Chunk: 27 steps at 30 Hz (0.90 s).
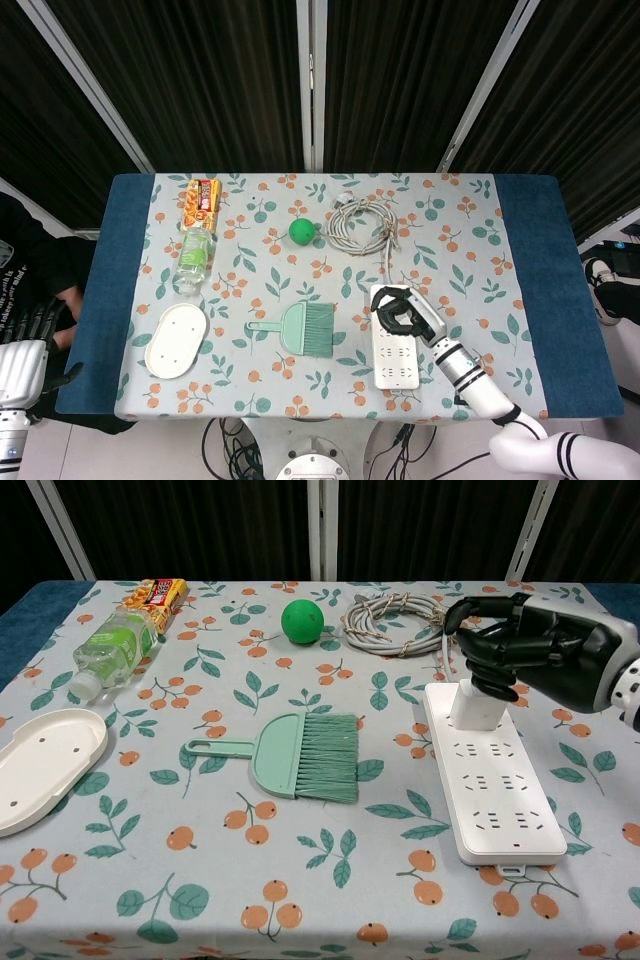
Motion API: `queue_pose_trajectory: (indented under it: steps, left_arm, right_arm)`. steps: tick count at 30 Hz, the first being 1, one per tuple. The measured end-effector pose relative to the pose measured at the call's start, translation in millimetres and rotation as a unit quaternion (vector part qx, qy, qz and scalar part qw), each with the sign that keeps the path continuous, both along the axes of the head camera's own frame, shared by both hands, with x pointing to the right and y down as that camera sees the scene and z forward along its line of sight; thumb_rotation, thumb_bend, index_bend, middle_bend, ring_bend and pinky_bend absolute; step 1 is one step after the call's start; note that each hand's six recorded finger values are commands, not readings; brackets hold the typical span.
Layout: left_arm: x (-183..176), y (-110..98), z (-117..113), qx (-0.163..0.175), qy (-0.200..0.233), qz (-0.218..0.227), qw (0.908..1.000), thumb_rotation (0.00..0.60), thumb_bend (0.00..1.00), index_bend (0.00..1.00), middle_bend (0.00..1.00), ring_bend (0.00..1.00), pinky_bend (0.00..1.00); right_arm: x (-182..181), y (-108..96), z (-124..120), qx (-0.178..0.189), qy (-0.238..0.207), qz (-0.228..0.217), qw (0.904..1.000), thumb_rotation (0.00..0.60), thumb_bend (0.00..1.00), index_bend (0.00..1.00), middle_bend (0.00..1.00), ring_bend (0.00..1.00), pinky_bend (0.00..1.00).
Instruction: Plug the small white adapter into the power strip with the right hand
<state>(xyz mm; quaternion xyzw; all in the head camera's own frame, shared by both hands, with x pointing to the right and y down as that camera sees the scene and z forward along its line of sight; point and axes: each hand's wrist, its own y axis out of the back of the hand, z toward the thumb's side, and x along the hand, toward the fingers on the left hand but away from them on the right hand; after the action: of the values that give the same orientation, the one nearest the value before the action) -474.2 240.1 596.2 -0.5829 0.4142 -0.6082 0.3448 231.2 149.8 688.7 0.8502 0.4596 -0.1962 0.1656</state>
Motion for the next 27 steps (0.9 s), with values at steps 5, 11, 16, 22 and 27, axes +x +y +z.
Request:
queue_pose_trajectory:
  steps: [5, 11, 16, 22, 27]
  left_arm:
    - [0, -1, 0, 0.002, 0.0, 0.001, 1.0, 0.6, 0.15, 0.0, 0.0, 0.0, 0.0]
    - [2, -4, 0, 0.01, 0.0, 0.004, 0.9999, 0.6, 0.15, 0.0, 0.0, 0.0, 0.0]
    - [4, -5, 1, 0.013, -0.004, 0.006, 0.9999, 0.6, 0.15, 0.0, 0.0, 0.0, 0.0]
    - [7, -3, 3, 0.016, -0.004, 0.005, 0.9999, 0.6, 0.15, 0.0, 0.0, 0.0, 0.0]
    - [7, -3, 1, 0.025, -0.009, 0.002, 0.9996, 0.6, 0.15, 0.0, 0.0, 0.0, 0.0]
  right_arm:
    - [17, -5, -25, 0.077, 0.029, -0.014, 0.9965, 0.6, 0.63, 0.67, 0.72, 0.65, 0.62]
    - [54, -7, -39, 0.187, 0.191, -0.066, 0.9614, 0.6, 0.36, 0.24, 0.3, 0.16, 0.07]
    - [98, -4, -51, 0.263, 0.381, -0.116, 0.8784, 0.6, 0.27, 0.03, 0.09, 0.0, 0.0]
    - [158, 22, -77, 0.278, 0.547, -0.138, 0.7778, 0.6, 0.27, 0.0, 0.03, 0.0, 0.0]
    - [185, 53, -92, 0.25, 0.585, -0.117, 0.7623, 0.6, 0.28, 0.0, 0.03, 0.0, 0.0]
